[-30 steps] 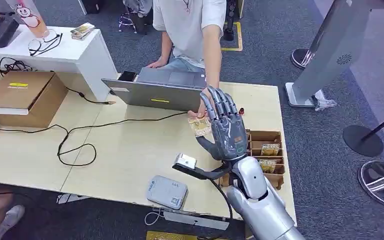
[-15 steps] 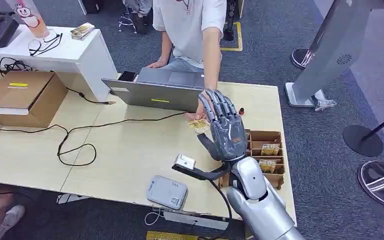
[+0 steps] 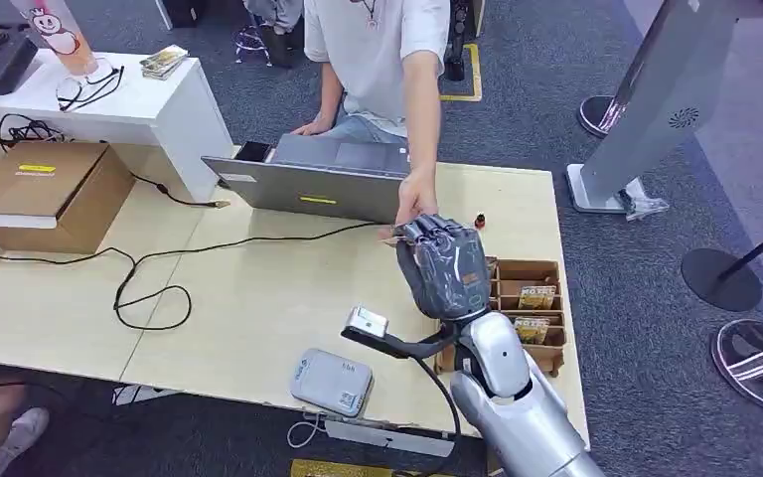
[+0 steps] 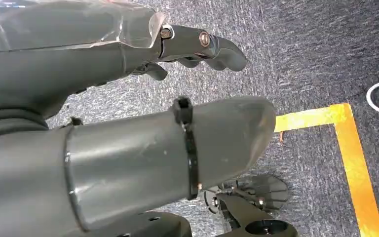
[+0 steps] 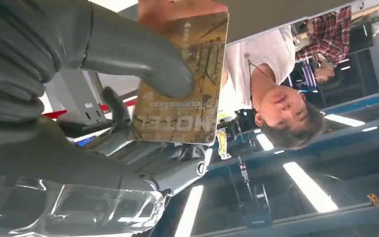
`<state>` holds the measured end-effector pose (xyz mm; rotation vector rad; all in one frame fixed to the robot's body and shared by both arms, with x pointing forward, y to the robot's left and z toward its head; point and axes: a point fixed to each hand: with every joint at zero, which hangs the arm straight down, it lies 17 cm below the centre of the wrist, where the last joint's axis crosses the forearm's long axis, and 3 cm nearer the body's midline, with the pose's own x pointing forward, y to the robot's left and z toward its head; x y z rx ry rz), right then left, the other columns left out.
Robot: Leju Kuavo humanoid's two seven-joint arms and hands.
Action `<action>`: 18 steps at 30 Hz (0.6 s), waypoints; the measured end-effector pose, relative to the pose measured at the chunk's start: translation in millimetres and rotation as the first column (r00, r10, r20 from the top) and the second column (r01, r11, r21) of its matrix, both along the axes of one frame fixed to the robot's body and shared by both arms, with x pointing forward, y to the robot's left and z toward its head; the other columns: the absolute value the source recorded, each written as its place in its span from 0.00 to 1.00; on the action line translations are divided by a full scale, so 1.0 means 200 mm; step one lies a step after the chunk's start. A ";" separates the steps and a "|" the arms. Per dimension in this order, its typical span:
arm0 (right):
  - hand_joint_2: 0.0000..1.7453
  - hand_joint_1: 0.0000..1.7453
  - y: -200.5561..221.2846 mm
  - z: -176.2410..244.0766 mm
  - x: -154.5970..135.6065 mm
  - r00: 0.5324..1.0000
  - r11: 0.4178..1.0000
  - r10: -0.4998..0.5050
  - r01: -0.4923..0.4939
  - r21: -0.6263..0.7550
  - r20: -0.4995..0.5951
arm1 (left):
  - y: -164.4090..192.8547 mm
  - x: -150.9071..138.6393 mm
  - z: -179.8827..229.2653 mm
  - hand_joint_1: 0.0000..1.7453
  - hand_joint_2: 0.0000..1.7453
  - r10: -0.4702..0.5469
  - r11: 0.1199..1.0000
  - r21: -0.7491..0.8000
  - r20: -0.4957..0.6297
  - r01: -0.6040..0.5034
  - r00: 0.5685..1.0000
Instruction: Pass the card to the sensor for recognition and then transmit it.
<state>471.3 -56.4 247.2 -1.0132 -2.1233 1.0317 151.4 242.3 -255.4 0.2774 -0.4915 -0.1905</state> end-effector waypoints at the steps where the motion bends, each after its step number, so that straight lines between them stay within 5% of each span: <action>1: 1.00 1.00 0.00 0.00 0.00 1.000 1.000 0.001 -0.001 -0.002 -0.004 | 0.00 0.00 0.00 0.00 0.00 0.001 1.000 0.000 0.000 -0.001 1.000; 18: 1.00 1.00 0.01 -0.02 0.01 1.000 1.000 0.006 -0.006 -0.004 -0.022 | 0.00 0.00 0.00 0.00 0.00 0.003 1.000 0.001 0.003 -0.003 1.000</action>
